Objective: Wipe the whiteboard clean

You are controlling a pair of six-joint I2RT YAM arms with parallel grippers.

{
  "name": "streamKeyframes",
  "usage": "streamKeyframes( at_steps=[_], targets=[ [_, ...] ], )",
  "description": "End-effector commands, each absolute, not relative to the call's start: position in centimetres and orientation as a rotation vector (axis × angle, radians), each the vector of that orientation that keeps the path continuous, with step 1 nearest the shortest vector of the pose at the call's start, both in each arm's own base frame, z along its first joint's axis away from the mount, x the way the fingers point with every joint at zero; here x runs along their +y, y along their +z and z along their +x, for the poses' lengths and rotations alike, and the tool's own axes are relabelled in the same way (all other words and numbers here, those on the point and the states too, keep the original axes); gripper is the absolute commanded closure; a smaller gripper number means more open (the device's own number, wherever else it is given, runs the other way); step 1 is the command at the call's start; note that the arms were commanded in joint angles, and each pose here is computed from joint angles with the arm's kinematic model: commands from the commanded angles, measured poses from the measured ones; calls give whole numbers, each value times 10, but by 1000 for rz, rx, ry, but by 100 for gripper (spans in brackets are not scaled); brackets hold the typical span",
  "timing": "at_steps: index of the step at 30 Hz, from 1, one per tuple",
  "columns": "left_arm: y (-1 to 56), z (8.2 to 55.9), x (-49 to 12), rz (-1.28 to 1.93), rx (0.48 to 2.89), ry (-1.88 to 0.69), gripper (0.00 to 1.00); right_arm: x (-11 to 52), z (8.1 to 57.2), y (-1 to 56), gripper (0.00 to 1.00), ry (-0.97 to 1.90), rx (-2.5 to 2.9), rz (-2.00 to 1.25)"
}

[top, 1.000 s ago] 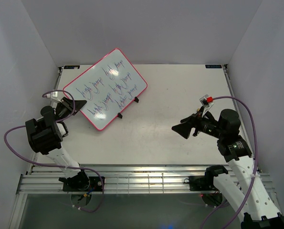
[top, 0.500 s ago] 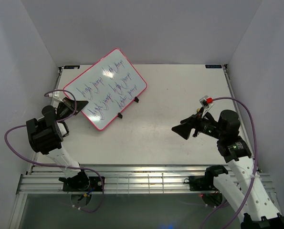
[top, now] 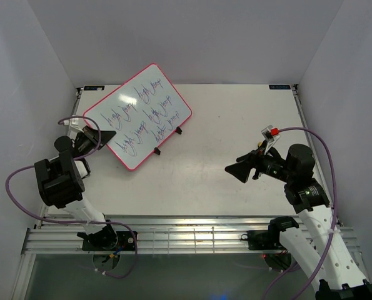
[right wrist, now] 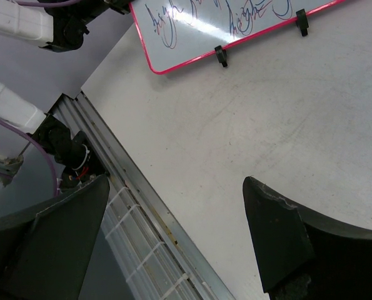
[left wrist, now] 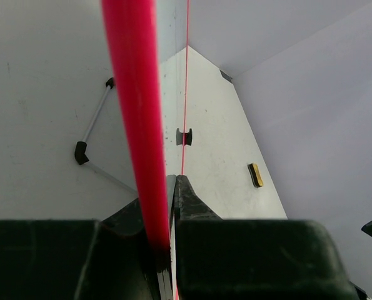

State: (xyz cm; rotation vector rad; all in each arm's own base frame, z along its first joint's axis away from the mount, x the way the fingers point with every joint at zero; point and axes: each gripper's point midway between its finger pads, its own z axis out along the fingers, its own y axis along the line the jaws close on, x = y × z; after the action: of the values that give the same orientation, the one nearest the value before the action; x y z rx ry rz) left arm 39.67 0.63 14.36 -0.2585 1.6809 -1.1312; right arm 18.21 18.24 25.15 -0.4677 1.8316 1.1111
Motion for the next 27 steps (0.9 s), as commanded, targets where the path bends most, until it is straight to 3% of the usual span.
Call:
streamKeyframes(
  at_steps=[1,11,23,27],
  targets=[
    [187,405,17,-178,1599,-981,100,183,181,253,7,1108,1804,-492],
    [255,404,12,-167,1485,-1018,100,183,186,250,7,1098,1815,-482],
    [351,402,-46,-97,1330,-1179,100,184,204,236,5,1114,1827,-367],
    [384,397,-72,-40,1322,-1224,100,175,225,228,10,1041,1863,-227]
  ],
)
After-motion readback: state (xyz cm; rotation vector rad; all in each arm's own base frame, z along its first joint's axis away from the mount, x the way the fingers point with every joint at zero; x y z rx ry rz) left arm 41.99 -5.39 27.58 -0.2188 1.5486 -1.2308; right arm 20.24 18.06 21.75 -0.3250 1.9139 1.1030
